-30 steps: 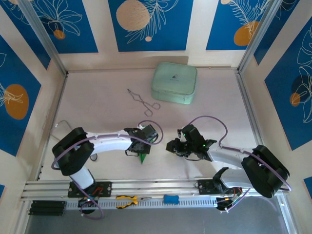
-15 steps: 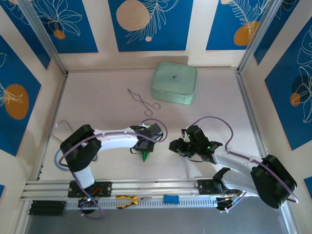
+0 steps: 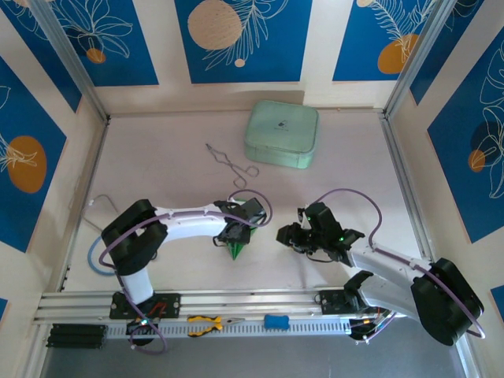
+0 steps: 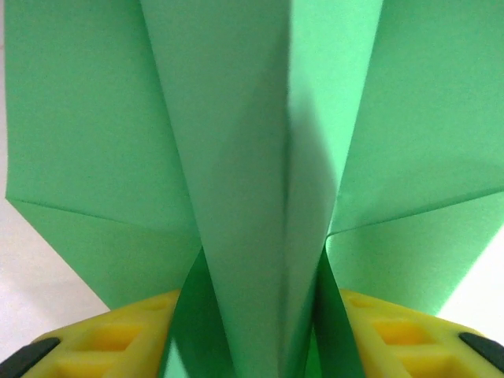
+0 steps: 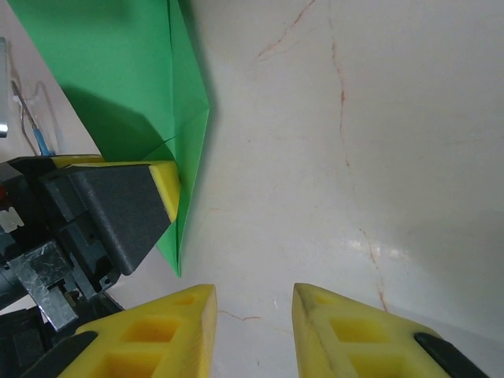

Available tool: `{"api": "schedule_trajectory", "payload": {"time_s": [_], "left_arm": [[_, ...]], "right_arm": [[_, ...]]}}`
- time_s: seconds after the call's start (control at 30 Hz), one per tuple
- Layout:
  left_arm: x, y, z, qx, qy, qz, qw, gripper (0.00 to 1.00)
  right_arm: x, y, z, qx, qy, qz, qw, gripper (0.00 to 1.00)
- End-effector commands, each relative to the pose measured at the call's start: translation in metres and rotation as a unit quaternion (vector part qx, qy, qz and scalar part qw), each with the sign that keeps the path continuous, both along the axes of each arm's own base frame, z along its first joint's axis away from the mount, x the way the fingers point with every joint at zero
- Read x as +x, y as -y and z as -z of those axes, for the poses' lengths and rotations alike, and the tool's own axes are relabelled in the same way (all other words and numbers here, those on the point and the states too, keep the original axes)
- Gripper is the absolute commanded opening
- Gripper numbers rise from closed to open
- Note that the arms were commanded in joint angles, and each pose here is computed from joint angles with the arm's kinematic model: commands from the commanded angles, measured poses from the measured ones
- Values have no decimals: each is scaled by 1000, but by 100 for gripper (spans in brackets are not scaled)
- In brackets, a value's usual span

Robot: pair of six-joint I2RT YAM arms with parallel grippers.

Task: Fold a paper plane with a square sheet of paper (pick it up from the middle)

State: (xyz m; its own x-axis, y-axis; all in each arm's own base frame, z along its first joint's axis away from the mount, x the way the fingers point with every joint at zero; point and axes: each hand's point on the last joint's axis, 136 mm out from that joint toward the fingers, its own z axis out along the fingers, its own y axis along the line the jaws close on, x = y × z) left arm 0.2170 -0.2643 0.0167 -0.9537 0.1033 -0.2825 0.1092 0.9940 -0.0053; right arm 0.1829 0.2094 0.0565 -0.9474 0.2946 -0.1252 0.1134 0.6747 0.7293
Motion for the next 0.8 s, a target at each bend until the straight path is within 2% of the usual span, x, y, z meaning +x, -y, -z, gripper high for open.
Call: {"api": "schedule_trajectory", "payload": {"time_s": [0.0, 0.43, 0.77], "left_arm": [[-13, -17, 12, 43, -27, -8, 999, 49], [0, -7, -35, -6, 15, -36, 999, 52], [1, -12, -52, -30, 36, -53, 997, 54]], "right_arm": [[-4, 5, 3, -7, -3, -2, 1000, 32], [-4, 10, -1, -9, 3, 3, 1000, 33], [-1, 24, -9, -2, 9, 19, 1000, 34]]}}
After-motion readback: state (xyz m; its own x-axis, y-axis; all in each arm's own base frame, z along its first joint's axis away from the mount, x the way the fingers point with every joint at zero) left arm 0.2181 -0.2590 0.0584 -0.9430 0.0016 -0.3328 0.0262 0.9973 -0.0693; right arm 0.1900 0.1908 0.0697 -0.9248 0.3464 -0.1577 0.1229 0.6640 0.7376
